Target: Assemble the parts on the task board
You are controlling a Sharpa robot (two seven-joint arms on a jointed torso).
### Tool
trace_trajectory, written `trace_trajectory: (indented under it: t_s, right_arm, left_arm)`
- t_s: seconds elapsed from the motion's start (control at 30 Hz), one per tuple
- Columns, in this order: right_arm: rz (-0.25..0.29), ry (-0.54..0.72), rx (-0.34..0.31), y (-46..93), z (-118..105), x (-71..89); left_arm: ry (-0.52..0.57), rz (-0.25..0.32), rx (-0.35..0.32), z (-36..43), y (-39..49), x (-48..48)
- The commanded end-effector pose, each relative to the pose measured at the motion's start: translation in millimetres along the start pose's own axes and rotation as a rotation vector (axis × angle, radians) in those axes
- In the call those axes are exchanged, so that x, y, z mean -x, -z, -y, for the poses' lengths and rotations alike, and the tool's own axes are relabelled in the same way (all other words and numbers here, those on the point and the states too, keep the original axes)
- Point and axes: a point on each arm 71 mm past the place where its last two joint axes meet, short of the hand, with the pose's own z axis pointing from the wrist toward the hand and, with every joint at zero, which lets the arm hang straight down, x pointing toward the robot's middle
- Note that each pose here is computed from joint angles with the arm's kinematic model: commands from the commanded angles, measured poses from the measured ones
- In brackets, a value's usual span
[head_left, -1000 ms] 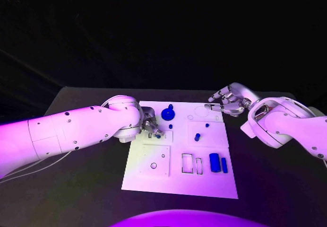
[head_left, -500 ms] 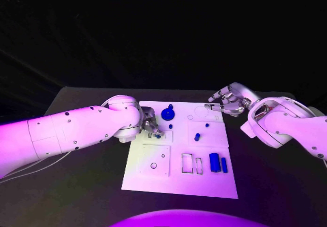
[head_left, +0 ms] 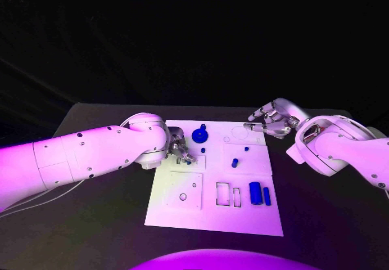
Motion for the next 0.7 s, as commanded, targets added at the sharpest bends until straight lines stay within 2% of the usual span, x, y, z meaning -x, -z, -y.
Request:
trace_trajectory:
  t_s: [0.03,0.4,0.7]
  right_arm:
    - [-0.010,0.006,0.003,0.1,-0.2,-1.1]
    - [-0.009,0.006,0.002,0.1,0.3,-1.2]
    - [-0.008,0.006,-0.002,-0.4,1.8,-1.1]
  left_arm:
    - [-0.007,-0.001,0.030,-1.1,0.5,-0.3]
    - [0.003,0.010,0.029,-1.1,0.9,0.9]
    - [0.010,0.007,0.024,-2.7,4.7,2.6]
